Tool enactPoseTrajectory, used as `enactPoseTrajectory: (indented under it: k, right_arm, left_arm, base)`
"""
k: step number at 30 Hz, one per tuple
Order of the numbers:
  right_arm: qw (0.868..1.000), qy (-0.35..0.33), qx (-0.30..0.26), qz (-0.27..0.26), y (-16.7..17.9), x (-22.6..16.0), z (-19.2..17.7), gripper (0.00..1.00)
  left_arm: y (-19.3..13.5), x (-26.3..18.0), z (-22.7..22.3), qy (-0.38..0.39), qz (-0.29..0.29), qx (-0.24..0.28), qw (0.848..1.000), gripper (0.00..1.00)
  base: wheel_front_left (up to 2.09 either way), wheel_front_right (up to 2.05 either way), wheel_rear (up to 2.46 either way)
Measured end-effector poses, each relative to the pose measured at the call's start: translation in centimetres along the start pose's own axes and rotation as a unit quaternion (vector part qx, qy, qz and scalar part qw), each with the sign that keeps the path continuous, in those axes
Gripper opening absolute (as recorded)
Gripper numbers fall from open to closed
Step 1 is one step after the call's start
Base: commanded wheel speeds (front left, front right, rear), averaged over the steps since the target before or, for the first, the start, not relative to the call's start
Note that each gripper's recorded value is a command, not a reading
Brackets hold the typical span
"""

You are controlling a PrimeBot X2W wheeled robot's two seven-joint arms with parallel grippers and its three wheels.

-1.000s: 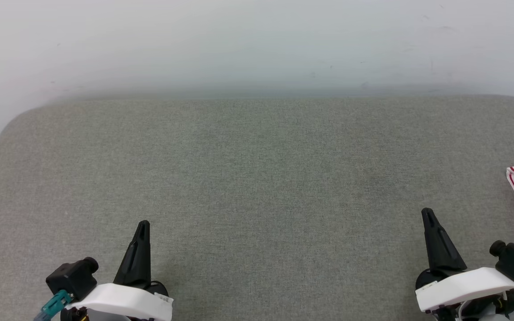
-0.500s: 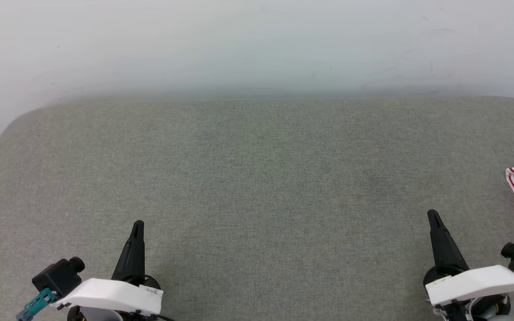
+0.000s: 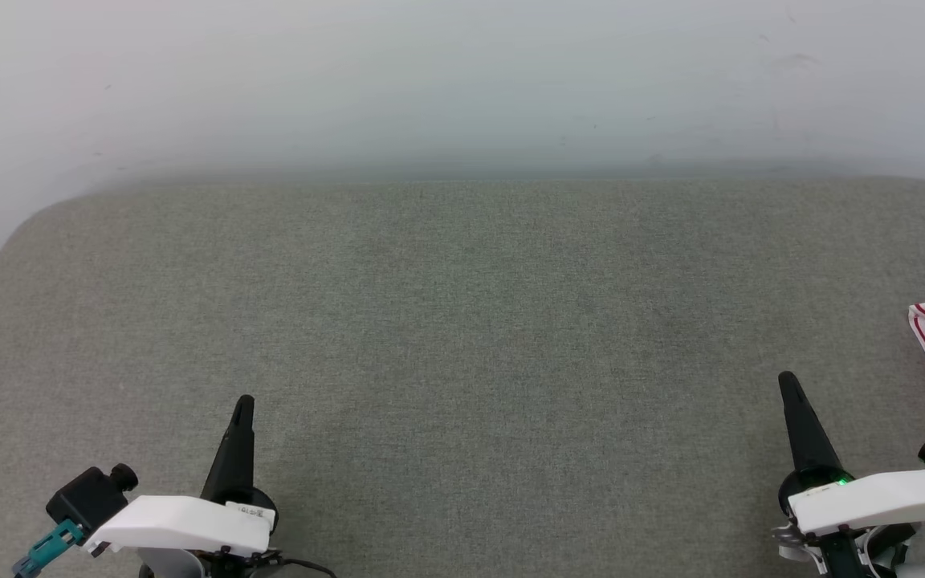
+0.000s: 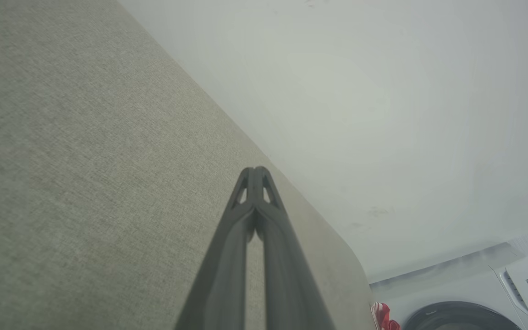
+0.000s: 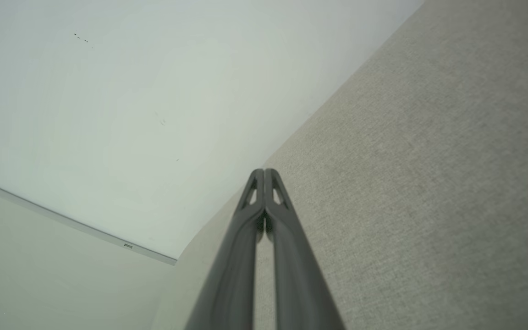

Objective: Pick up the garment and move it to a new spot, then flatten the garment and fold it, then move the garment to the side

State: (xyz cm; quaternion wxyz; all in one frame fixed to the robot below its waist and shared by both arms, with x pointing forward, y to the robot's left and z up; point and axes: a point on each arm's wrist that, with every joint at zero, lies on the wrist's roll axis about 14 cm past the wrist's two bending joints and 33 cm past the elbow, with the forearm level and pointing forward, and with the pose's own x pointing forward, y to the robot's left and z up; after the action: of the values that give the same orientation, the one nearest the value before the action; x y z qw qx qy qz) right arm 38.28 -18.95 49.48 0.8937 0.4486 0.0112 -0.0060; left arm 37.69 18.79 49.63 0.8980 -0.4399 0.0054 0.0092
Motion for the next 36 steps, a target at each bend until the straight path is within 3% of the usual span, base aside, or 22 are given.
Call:
enactPoseTrajectory:
  k: [36]
  right_arm:
    - [0.984, 0.002, 0.176, -0.007, -0.29, 0.24, 0.67, 0.0]
  left_arm:
    - [0.4, 0.61, 0.6, 0.006, 0.008, -0.183, 0.983, 0.0]
  base:
    - [0.0, 0.0, 0.0]
